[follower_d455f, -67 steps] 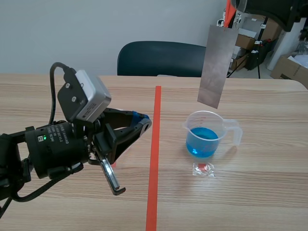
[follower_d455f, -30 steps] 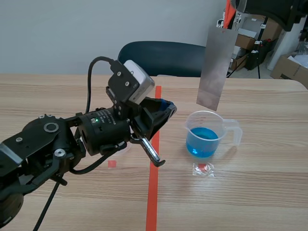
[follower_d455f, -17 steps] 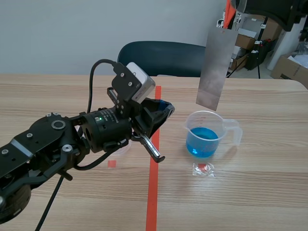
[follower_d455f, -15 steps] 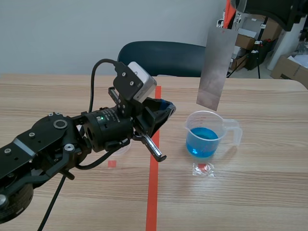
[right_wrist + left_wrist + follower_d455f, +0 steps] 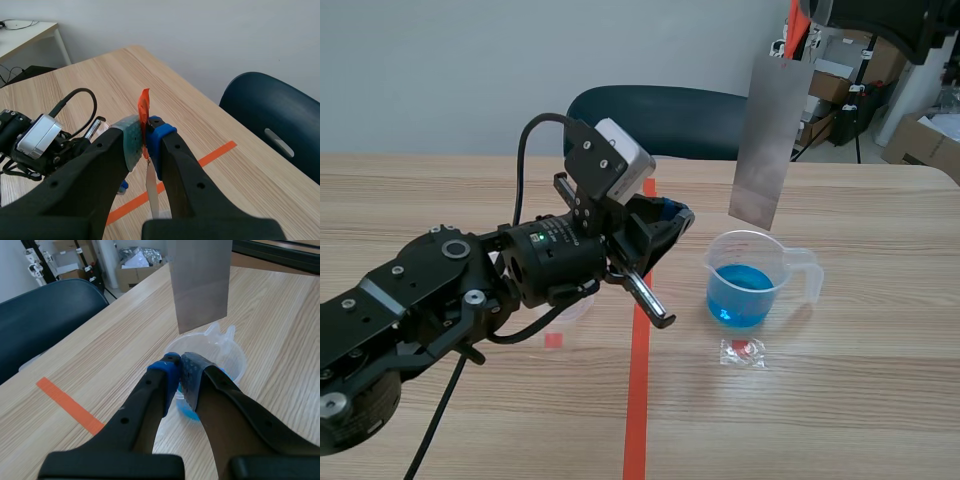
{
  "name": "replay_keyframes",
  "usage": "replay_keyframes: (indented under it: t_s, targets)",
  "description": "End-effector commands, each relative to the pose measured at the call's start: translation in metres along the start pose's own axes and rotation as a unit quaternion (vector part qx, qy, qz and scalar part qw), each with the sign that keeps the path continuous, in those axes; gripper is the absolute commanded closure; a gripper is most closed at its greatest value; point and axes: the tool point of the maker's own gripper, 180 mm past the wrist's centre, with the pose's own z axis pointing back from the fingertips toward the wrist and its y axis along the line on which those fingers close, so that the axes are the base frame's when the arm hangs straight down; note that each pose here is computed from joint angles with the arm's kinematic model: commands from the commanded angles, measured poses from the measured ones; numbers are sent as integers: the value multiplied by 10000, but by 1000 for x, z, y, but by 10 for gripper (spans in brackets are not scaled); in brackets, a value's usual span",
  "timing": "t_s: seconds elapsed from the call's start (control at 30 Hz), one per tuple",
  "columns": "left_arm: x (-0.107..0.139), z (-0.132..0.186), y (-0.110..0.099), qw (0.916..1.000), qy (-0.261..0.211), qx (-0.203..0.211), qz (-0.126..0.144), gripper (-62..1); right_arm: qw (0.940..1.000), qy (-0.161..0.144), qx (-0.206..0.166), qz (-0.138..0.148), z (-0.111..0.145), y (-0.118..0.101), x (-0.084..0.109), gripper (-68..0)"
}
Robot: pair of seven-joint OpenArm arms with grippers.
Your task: Do the redox reaction experiment. move the plate over the blue solution
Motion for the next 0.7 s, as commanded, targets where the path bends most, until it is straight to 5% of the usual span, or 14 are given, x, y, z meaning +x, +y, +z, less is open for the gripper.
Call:
replay_keyframes:
  t_s: [0.0, 0.67]
  targets:
    - [9, -5, 0, 9999, -166, -22, 11, -40, 9998, -207, 44, 66, -1, 1, 15, -4]
    - [0, -8, 0, 9999, -70, -9, 93, -40, 9998, -209, 44, 66, -1, 1, 15, -4]
